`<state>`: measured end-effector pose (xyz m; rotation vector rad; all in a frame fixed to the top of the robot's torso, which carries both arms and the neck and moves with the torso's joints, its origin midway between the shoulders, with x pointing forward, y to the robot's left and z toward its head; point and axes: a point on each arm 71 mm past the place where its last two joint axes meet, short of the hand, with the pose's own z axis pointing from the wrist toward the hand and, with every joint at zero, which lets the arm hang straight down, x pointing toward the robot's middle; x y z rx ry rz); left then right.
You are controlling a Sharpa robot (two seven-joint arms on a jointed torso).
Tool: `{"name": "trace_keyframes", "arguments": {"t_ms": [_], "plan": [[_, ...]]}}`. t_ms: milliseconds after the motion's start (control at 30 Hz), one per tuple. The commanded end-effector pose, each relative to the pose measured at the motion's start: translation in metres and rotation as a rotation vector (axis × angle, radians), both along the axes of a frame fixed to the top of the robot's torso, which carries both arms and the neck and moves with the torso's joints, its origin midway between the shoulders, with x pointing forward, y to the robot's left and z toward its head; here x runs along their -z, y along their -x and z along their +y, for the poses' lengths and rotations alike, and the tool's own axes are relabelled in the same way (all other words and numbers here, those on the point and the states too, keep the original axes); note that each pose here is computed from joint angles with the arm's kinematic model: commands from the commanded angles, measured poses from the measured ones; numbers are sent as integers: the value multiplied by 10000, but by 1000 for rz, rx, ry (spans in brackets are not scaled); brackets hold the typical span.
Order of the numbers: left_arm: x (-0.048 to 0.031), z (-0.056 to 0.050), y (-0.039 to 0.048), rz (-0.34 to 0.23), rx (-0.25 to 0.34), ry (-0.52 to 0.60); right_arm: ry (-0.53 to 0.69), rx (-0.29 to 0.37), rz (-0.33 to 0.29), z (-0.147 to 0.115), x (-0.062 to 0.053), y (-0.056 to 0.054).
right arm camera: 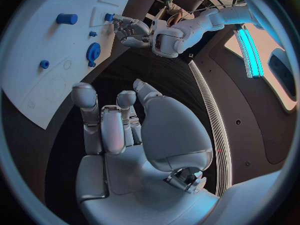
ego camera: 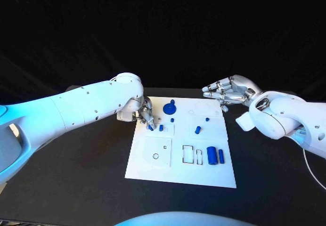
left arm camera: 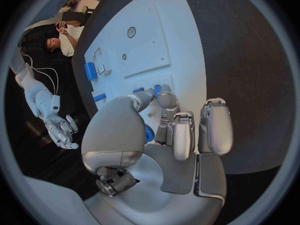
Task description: Assemble the parts on the task board
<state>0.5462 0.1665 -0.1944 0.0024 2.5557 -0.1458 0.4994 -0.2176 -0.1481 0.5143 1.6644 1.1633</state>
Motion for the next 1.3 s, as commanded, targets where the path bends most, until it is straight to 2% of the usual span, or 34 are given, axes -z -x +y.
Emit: {"name": "trace_keyframes", "arguments": {"t_ms": [33,1300], "plan": [[62,-11,25,25,-11,-2,1,-14,1,14,4,8],[83,27,14,22,-39,-16,5,-16,14,3,14,4]]}}
